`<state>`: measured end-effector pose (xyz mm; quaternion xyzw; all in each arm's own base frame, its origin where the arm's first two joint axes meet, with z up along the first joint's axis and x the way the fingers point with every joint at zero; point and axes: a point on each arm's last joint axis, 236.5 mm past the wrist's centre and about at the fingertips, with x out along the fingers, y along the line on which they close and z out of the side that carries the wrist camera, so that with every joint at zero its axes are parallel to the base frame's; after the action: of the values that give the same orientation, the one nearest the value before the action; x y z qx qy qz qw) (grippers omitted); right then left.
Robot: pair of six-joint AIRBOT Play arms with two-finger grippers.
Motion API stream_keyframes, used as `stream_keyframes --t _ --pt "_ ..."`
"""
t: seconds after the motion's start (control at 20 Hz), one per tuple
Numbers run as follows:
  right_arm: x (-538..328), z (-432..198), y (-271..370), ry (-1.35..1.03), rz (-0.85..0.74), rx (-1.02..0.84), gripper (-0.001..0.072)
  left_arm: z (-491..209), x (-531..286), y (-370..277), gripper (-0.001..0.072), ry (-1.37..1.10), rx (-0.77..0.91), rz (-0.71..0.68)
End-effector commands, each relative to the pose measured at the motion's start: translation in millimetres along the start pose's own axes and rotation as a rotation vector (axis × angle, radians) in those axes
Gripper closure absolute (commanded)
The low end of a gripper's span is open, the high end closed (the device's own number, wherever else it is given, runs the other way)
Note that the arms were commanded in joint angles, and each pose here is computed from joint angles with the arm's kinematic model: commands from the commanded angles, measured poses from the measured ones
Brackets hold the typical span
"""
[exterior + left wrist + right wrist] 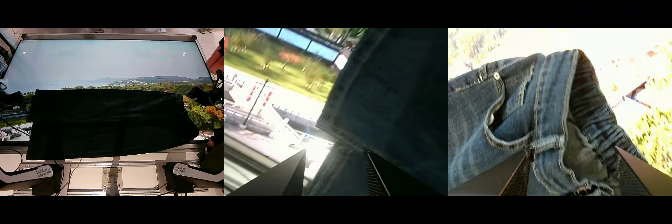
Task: Fold the clothes and pants, and hang the long-sleeved shirts on hangers.
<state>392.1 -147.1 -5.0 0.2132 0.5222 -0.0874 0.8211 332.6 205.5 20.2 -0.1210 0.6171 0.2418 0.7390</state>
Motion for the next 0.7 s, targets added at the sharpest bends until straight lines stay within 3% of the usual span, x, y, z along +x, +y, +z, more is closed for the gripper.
stream_keyframes --t 0.0,0.3,0.35,0.4,0.65 --pt "8.1 8.7 2.1 0.011 0.003 0.005 0.0163 6.2 3.4 19.1 0.0275 -0.023 -0.039 0.009" --pt "32.2 19.8 1.9 0.033 0.031 0.058 0.0164 62.2 5.6 -47.8 0.0275 -0.232 -0.016 -0.266" --pt "37.5 22.4 2.5 0.042 0.038 0.072 0.0164 64.6 11.8 -53.9 0.0271 -0.231 -0.017 -0.278" --pt "43.6 22.8 1.3 0.057 0.04 0.094 0.0164 63.6 21.3 -58.9 0.0221 -0.212 -0.014 -0.283" --pt "88.9 -4.3 11.7 0.213 0.052 0.123 0.0165 49.4 66.0 -88.4 0.0213 -0.099 0.007 -0.317"
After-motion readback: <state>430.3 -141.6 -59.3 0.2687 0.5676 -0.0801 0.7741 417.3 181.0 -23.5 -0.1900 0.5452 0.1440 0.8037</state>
